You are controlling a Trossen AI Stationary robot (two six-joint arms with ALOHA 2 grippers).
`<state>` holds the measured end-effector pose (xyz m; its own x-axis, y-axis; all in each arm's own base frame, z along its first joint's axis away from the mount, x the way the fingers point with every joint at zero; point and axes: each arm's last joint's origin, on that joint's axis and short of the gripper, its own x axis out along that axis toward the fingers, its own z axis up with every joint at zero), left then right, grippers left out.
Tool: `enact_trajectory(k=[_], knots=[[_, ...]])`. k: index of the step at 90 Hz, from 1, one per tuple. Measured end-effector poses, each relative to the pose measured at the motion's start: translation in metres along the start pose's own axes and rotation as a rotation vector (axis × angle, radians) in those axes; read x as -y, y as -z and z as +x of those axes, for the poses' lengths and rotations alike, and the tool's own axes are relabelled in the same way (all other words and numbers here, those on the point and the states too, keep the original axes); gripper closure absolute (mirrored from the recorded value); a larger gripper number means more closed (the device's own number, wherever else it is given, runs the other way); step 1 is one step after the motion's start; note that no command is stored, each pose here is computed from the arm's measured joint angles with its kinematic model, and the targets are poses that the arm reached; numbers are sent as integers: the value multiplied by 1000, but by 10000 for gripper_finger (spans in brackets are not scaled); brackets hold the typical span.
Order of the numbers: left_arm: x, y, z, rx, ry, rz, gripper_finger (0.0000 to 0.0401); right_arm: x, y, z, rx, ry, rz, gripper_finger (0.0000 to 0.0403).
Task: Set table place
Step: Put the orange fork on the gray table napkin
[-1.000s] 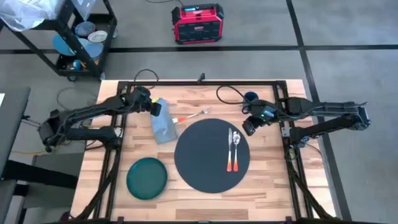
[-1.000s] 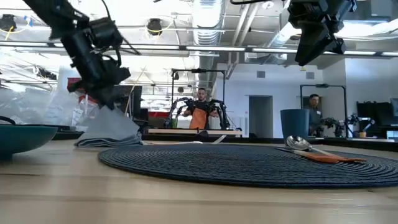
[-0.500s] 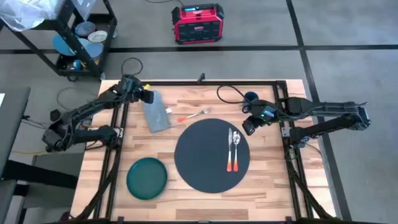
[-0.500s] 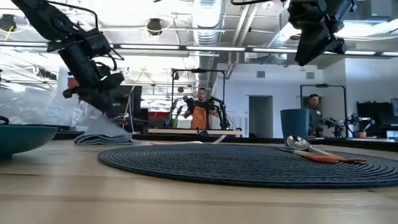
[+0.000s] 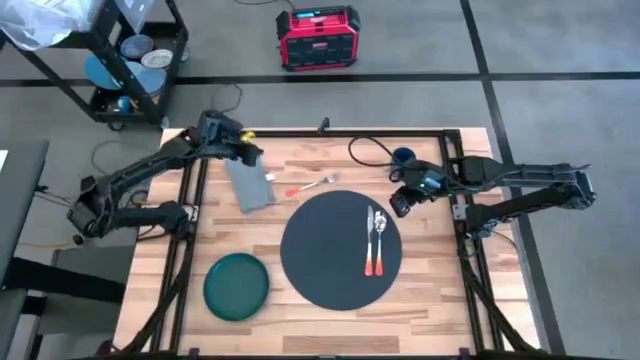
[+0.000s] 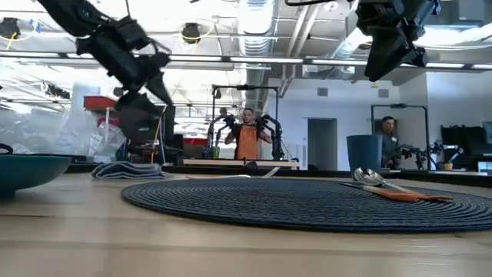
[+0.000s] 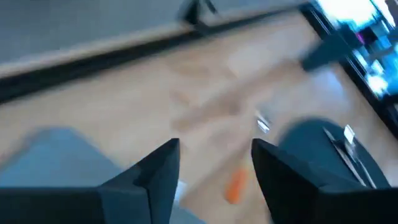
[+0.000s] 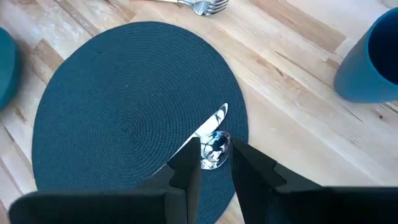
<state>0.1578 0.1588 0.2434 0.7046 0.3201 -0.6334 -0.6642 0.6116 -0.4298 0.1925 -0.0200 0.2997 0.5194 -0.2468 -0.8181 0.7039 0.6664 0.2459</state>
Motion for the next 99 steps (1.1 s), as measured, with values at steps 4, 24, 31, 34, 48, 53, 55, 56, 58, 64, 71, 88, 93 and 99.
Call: enact_trajectory(k=[4, 24, 31, 34, 48, 53, 55, 56, 58, 64, 71, 88, 93, 99], knots=[[10, 2, 8, -29, 33, 37, 242, 0, 0, 0, 3, 4, -2, 330], [43, 17, 52, -181, 69, 171, 268, 0, 0, 0, 5, 7, -21, 330], [53, 13, 68, -202, 38, 230, 268, 0, 0, 0, 4, 7, -25, 330], [58, 11, 75, -209, 31, 260, 268, 0, 0, 0, 3, 8, -26, 330], [75, -1, 108, -274, 22, 332, 268, 1, 1, 0, -3, 11, -28, 330], [76, -3, 120, -309, 8, 349, 268, 1, 2, 0, -10, 13, -31, 330], [76, -3, 125, -322, 4, 355, 268, 1, 2, 0, -13, 14, -34, 330], [76, -4, 128, -328, 2, 358, 269, 1, 2, 0, -14, 14, -35, 330], [77, -5, 132, -334, 2, 365, 269, 0, 3, 0, -18, 15, -38, 330], [79, -6, 144, -356, 6, 384, 269, 0, 5, -1, -28, 19, -47, 330], [83, -7, 154, -370, 24, 408, 269, -1, 6, -1, -33, 15, -51, 330], [93, -7, 172, -393, 64, 476, 269, -2, 8, -2, -39, 14, -60, 330], [94, -6, 176, -394, 69, 490, 269, -2, 8, -2, -40, 15, -60, 330], [94, -3, 182, -408, 70, 503, 269, -2, 8, -2, -39, 15, -60, 330]])
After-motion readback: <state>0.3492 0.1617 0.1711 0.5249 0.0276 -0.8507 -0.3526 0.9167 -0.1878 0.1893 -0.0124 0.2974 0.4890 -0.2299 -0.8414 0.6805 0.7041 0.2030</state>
